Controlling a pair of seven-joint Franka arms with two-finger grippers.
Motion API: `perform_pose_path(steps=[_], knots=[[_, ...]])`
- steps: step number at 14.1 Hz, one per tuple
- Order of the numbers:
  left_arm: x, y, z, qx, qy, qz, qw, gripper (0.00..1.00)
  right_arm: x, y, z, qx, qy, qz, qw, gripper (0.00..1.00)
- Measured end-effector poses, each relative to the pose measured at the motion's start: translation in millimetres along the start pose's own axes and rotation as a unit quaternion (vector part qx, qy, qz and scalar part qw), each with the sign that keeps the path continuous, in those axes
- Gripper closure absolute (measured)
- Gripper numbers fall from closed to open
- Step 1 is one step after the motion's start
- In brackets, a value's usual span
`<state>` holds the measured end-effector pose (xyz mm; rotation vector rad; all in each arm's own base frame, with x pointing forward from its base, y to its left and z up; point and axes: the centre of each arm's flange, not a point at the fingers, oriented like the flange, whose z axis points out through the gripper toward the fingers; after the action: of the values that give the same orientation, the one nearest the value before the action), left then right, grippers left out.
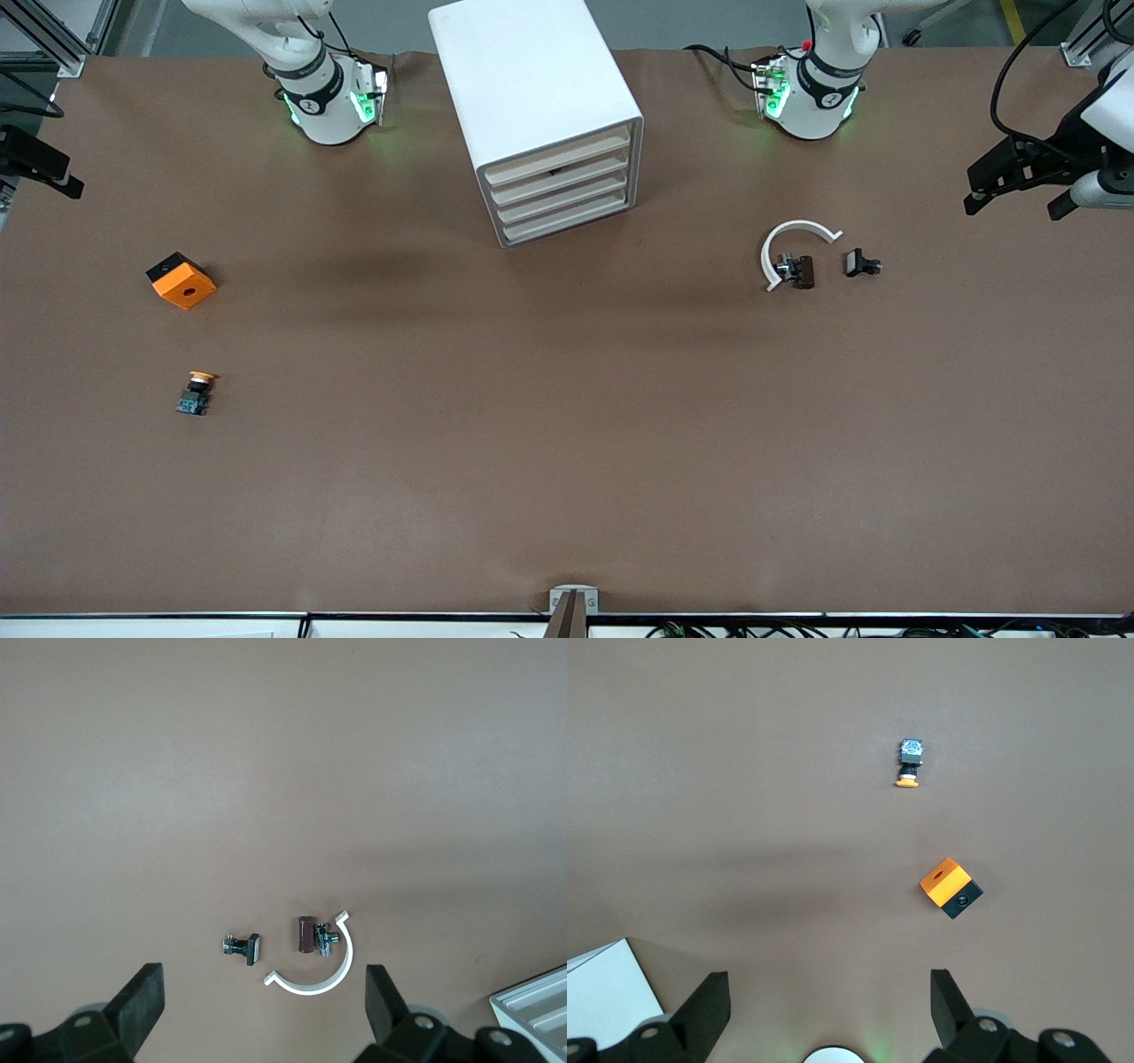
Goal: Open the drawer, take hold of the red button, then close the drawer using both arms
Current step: 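Raise the left gripper and swing it toward the white cabinet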
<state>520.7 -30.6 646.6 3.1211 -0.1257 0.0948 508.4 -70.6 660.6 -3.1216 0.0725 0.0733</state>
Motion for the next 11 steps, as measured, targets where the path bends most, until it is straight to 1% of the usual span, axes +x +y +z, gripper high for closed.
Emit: perform_pose_path(steps=[8,10,11], knots=[[1,-1,2,0.0,-0.004,0.0,1.0,0.0,0,0,0,0.0,0.0,0.0,1.0,0.0],[4,-1,12,-0.001,-0.015,0.0,1.0,0.0,0,0,0,0.0,-0.001,0.0,1.0,0.0],[8,-2,23,-0.003,-0.028,0.0,1.0,0.0,0,0,1,0.0,0.0,0.0,1.0,0.0]])
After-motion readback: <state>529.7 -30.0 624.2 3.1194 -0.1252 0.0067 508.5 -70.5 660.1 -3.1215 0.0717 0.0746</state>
